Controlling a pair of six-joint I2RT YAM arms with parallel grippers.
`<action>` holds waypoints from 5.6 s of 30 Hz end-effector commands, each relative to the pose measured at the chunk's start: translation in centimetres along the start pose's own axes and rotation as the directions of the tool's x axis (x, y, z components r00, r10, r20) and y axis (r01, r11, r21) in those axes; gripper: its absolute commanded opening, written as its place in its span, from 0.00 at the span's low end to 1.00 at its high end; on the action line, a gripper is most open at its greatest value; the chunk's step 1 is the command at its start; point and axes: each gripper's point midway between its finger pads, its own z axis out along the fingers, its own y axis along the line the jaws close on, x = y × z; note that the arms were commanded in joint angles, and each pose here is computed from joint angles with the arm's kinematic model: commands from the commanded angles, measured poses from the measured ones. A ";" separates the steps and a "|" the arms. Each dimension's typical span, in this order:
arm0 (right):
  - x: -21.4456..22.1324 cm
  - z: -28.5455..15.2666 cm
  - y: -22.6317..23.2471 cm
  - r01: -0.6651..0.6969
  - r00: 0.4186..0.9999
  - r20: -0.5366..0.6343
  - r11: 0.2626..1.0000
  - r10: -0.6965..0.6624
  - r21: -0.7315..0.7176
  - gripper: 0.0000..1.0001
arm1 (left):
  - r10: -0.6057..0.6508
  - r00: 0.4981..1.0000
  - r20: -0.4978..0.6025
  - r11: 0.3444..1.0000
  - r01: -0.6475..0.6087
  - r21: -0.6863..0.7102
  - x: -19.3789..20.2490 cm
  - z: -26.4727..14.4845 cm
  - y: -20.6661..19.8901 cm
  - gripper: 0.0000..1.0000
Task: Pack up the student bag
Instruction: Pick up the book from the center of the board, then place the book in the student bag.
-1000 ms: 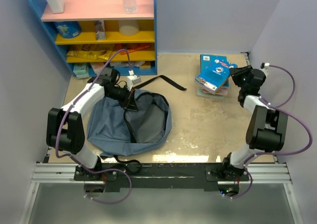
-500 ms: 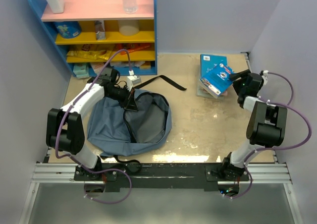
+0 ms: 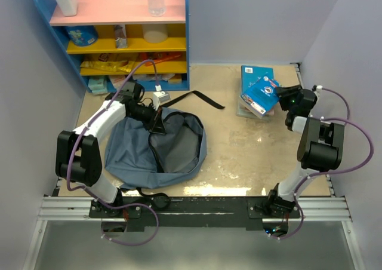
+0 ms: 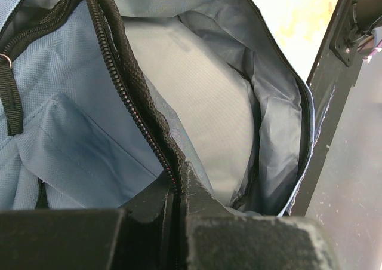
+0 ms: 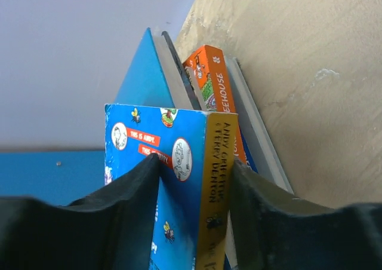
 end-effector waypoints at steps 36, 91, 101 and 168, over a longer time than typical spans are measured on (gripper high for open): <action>14.8 -17.8 27.1 -0.161 0.954 -0.293 0.729 -0.056 -0.666 0.00 | -0.007 0.998 0.066 0.988 0.018 -0.156 -2.3 -0.9 3.4 0.00; 41.8 -23.1 7.7 0.247 0.466 -0.747 0.881 -0.474 -0.404 0.00 | 0.106 0.975 0.193 0.994 -0.098 -0.053 -10.7 -4.4 -4.0 0.00; 43.6 -20.5 18.4 0.015 0.670 -0.638 0.867 -0.379 -0.498 0.00 | 0.146 0.963 0.226 0.989 -0.146 -0.020 -14.4 -5.9 -6.4 0.00; 24.5 -15.4 22.6 0.430 0.797 -0.243 0.802 -0.553 -0.415 0.76 | 0.125 0.983 0.136 0.990 -0.115 -0.085 -10.5 -5.0 -4.0 0.00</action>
